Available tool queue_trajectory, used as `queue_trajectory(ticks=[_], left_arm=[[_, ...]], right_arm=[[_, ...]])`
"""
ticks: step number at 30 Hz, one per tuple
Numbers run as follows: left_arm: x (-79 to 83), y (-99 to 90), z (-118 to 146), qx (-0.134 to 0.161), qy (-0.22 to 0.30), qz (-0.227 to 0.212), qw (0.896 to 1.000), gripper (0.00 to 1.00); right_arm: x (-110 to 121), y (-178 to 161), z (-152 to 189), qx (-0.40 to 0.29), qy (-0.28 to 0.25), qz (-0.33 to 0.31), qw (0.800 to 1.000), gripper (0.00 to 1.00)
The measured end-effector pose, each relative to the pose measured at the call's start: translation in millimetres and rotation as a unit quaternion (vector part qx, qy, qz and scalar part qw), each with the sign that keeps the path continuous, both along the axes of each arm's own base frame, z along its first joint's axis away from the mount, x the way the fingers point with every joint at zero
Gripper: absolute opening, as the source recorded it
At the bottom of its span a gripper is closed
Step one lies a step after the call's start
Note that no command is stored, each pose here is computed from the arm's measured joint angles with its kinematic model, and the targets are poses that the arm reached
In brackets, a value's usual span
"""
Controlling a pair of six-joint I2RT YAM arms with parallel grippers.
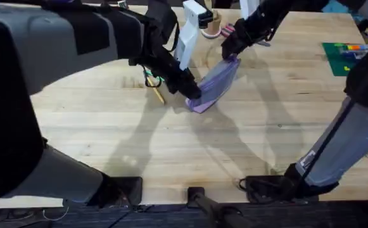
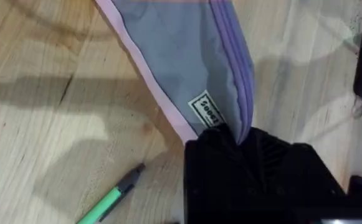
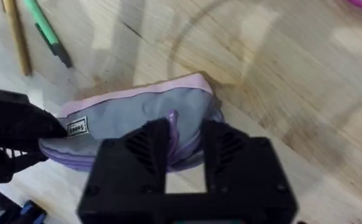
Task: Unzip the bag, pick up the pens from the table one at a time and place them inside, then zip the bag closed.
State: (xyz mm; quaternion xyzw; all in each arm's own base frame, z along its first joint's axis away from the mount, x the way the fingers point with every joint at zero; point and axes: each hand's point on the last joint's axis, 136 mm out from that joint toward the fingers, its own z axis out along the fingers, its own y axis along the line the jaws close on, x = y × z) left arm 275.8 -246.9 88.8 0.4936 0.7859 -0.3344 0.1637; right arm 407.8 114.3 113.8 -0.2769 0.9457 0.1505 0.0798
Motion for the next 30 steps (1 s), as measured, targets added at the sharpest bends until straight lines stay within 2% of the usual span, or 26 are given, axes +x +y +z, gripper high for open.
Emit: queue_trajectory(ticks=[3, 6, 7, 23, 30], left_arm=[[0.0, 0.0, 0.0, 0.0, 0.0, 0.0, 1.0, 0.044], [-0.1, -0.1, 0.0, 0.0, 0.0, 0.0, 1.0, 0.044], [-0.3, -0.3, 0.0, 0.0, 0.0, 0.0, 1.0, 0.044], [0.2, -0.6, 0.2, -0.001, 0.0, 0.0, 1.0, 0.044], [0.4, -1.0, 0.4, -0.001, -0.001, 0.0, 1.0, 0.044]], right_arm=[[-0.7, -2.0, -0.4, -0.002, 0.002, -0.001, 1.0, 0.25], [-1.5, -2.1, -0.5, -0.003, 0.004, -0.001, 1.0, 0.062], [-1.4, -2.6, -0.6, -0.004, 0.004, -0.001, 1.0, 0.04], [-1.8, -5.8, -2.2, -0.021, 0.001, 0.002, 1.0, 0.033], [-5.6, -9.4, 9.8, -0.029, -0.008, 0.001, 1.0, 0.033]])
